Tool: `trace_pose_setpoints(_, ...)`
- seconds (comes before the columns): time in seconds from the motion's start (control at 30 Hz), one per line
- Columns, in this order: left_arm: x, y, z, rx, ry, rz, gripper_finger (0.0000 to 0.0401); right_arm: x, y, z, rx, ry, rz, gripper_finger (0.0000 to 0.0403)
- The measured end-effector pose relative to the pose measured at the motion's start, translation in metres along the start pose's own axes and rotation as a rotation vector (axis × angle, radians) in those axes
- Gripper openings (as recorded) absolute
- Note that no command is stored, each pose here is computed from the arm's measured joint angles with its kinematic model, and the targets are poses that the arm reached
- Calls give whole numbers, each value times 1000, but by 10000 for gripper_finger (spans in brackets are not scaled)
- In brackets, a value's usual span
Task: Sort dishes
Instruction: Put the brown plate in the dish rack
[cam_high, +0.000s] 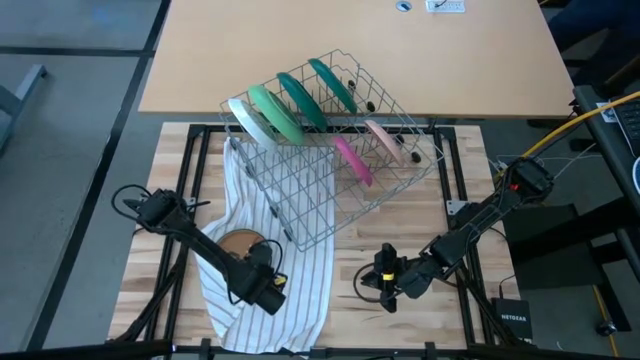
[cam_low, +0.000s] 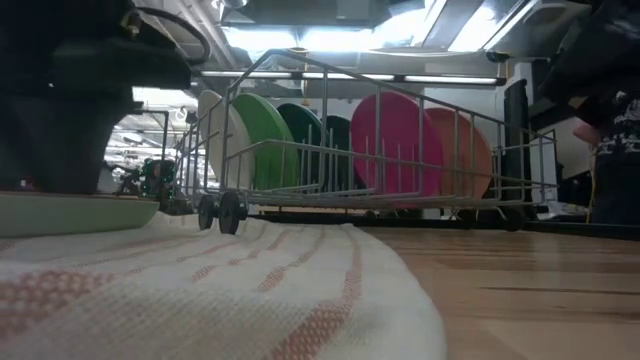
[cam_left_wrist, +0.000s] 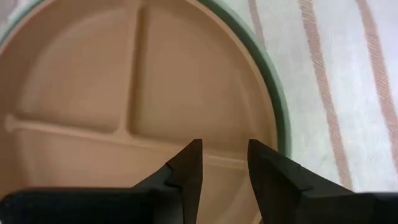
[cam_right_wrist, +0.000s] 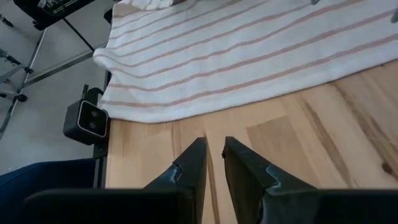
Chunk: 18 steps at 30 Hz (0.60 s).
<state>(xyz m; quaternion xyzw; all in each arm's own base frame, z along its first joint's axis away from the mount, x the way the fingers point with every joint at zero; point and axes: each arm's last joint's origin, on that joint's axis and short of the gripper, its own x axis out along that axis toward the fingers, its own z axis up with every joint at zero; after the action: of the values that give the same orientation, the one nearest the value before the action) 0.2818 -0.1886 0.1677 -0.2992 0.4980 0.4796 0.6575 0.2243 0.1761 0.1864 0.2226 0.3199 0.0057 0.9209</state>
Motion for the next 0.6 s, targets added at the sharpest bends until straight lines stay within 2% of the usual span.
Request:
trace_pose_setpoints(0.13, -1, 0, -3, 30, 29, -4, 117, 0, 0, 0, 0, -13, -12, 62)
trace_pose_setpoints(0.6, -11, 4, -6, 29, 100, -25, 117, 0, -1, 1, 0, -32, -28, 62)
